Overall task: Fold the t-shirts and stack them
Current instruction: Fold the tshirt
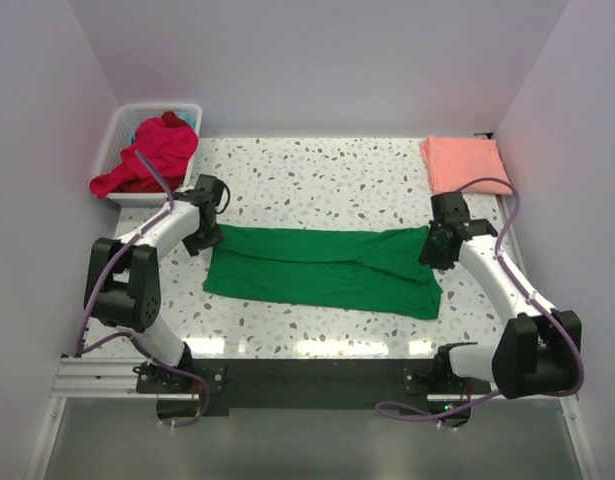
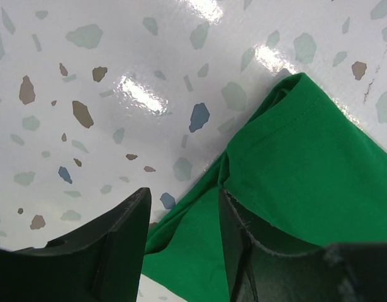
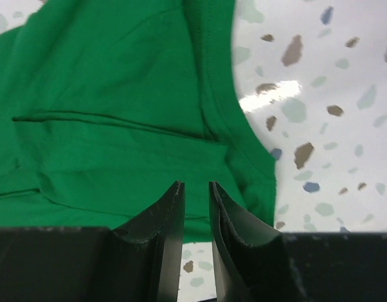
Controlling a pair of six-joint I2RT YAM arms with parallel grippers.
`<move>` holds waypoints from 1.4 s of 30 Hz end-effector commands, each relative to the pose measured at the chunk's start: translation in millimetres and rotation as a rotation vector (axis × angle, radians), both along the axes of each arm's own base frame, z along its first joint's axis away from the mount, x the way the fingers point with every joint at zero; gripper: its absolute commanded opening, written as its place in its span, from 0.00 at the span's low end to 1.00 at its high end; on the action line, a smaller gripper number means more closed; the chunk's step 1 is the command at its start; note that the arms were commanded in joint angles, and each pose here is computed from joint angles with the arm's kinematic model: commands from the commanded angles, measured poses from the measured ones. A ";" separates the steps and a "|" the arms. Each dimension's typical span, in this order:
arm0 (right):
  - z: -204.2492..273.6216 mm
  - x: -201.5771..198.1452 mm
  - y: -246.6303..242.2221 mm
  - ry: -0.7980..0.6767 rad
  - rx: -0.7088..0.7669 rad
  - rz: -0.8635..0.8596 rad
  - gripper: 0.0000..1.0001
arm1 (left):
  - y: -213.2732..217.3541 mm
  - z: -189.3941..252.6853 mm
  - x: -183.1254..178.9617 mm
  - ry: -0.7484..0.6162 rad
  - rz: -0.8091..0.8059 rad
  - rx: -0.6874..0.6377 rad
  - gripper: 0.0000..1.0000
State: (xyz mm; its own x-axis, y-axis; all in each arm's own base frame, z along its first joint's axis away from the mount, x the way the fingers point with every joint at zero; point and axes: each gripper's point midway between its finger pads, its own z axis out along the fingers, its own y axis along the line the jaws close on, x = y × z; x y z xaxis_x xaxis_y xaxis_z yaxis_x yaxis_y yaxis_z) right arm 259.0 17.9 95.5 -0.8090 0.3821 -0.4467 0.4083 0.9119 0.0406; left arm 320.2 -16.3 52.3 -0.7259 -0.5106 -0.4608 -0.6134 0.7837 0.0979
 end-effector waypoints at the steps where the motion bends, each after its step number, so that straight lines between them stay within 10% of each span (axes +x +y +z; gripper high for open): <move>1: -3.4 29.2 34.2 -0.047 0.117 0.135 0.25 | -6.9 11.7 11.0 -0.063 -0.020 -0.030 0.52; 14: -6.3 101.5 96.7 -0.126 0.140 0.349 0.34 | -30.2 15.7 27.2 -0.130 -0.143 -0.116 0.50; 30: -36.7 99.6 134.6 -0.043 0.126 0.422 0.36 | -31.7 12.9 31.7 -0.117 -0.137 -0.117 0.50; 33: -38.5 96.9 132.2 -0.029 0.116 0.418 0.31 | -31.5 12.8 31.3 -0.114 -0.140 -0.116 0.50; 37: -39.1 88.2 130.7 -0.004 0.105 0.416 0.01 | -31.2 12.4 30.9 -0.114 -0.137 -0.116 0.50; 42: -36.3 61.6 126.8 0.038 0.074 0.418 0.00 | -31.0 12.4 30.2 -0.117 -0.140 -0.115 0.50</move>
